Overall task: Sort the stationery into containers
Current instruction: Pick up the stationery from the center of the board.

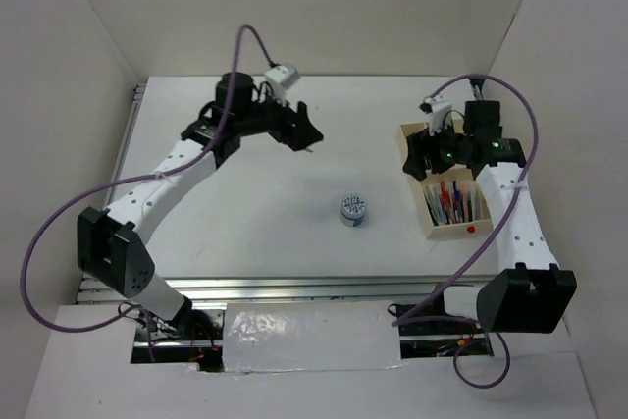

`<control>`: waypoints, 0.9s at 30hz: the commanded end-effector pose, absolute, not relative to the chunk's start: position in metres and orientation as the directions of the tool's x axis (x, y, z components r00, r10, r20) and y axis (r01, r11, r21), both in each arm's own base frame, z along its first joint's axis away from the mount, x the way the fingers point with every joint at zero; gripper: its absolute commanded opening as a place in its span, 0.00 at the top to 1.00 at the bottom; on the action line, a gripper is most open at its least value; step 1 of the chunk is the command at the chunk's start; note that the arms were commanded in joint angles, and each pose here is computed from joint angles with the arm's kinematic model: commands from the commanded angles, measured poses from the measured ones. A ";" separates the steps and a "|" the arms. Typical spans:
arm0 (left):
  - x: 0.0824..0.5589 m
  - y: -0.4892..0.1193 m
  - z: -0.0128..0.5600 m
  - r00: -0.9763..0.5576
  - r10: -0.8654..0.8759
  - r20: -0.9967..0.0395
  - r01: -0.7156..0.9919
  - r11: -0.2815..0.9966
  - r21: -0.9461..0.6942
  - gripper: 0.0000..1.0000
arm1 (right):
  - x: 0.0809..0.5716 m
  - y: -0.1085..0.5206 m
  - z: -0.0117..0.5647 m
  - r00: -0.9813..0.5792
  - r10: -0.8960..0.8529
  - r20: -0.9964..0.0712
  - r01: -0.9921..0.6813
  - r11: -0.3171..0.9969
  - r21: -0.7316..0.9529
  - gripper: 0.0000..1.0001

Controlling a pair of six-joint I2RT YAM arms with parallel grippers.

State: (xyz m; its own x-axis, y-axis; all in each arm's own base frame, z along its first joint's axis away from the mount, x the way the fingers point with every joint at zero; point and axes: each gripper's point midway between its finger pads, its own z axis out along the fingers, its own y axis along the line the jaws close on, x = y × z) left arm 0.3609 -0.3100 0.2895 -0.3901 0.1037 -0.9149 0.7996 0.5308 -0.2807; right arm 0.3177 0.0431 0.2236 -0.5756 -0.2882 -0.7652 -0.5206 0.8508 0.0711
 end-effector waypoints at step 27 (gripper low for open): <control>0.344 -0.175 0.217 -0.620 -0.042 -0.784 0.550 0.689 -0.472 0.01 | 0.297 0.196 0.080 -0.654 -0.601 -0.460 -0.694 0.719 0.047 0.01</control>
State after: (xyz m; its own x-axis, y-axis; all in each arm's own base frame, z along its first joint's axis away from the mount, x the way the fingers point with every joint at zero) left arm 0.3404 -0.1718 0.2010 -0.6563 -0.0216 -0.7542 0.5192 0.7123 -0.4723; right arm 0.2760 0.1868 0.0693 -0.6733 -0.6210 -0.4013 -0.7024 0.7066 0.0851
